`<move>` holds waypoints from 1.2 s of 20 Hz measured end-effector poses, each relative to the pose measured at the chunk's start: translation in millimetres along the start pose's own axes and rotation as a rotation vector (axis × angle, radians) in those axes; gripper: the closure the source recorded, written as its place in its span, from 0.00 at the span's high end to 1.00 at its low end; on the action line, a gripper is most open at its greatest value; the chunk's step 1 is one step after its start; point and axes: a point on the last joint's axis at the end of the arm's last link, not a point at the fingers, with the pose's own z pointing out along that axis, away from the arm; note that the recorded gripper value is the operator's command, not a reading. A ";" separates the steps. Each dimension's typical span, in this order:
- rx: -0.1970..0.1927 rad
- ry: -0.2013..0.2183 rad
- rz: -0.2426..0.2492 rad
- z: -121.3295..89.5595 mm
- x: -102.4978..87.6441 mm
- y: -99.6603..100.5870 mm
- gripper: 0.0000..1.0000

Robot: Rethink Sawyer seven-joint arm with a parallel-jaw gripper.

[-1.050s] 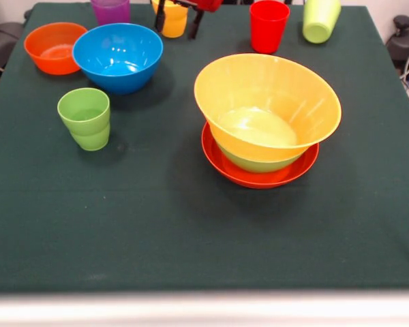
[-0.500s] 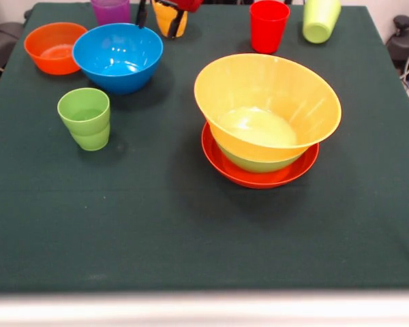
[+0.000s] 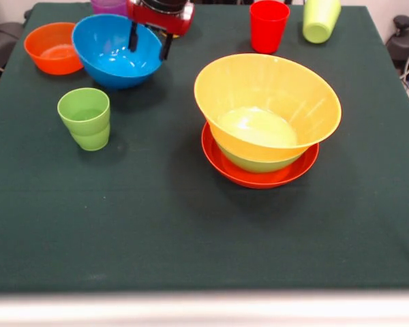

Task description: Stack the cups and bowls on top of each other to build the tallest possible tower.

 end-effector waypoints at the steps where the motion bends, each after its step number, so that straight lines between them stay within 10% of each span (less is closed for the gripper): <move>1: -0.007 -0.006 0.000 4.5 -0.6 1.7 1.00; 24: 0.005 -0.053 0.000 47.5 -9.4 2.0 1.00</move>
